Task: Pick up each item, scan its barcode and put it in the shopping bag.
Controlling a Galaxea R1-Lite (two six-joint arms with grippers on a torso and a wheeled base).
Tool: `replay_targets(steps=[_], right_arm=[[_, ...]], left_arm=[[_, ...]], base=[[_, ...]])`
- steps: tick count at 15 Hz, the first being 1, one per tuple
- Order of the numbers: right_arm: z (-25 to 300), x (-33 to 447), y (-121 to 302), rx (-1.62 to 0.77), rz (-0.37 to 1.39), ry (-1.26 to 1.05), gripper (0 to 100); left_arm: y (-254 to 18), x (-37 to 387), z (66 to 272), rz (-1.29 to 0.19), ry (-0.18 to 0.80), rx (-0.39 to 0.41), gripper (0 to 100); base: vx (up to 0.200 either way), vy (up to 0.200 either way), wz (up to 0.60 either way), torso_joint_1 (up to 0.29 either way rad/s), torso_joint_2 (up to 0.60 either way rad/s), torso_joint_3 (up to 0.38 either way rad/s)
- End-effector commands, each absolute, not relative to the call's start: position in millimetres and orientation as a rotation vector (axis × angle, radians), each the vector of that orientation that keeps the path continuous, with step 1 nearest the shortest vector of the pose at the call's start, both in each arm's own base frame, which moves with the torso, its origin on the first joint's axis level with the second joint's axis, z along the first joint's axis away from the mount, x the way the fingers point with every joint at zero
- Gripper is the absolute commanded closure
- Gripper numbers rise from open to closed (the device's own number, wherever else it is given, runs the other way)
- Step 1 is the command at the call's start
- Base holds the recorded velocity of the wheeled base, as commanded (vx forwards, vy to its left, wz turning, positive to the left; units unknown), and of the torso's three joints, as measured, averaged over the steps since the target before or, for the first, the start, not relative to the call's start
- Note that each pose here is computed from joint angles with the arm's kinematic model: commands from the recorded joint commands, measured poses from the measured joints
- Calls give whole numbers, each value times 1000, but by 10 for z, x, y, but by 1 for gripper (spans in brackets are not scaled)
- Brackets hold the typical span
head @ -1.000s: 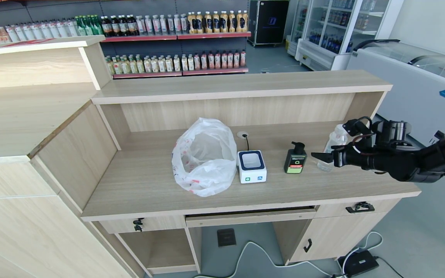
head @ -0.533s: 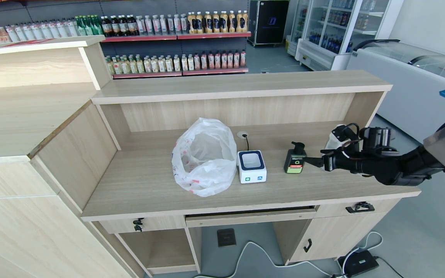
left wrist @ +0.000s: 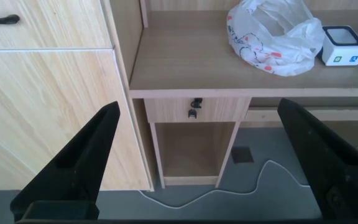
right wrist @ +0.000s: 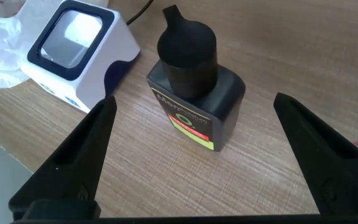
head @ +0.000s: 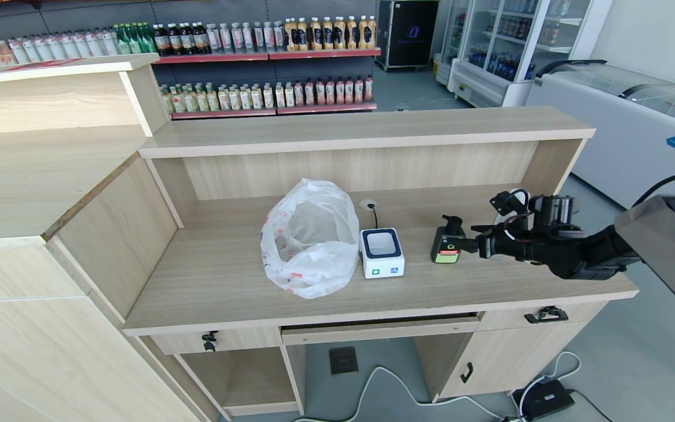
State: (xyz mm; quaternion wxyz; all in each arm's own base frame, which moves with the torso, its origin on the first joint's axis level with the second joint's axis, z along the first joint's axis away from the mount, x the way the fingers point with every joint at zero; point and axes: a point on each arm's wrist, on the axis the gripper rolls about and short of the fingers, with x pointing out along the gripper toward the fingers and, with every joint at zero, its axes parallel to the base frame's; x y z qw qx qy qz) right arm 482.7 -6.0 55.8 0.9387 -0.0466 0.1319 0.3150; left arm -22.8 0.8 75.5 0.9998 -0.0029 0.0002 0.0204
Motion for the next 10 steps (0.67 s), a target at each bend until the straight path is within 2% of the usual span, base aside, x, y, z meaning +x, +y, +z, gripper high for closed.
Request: replay_targets(steps=[1, 5, 10], right_arm=[[468, 4874, -47, -90, 660, 274, 0], [437, 4999, 54, -75, 711, 249, 0], [251, 5031, 139, -70, 731, 273, 0]], left_arm=[[8, -228, 755, 43, 0, -6, 0], [8, -228, 755, 41, 0, -6, 0], [8, -228, 755, 41, 0, -6, 0]], base=[[0, 0, 0, 0, 0, 0], [0, 0, 0, 0, 0, 0], [0, 0, 0, 0, 0, 0]])
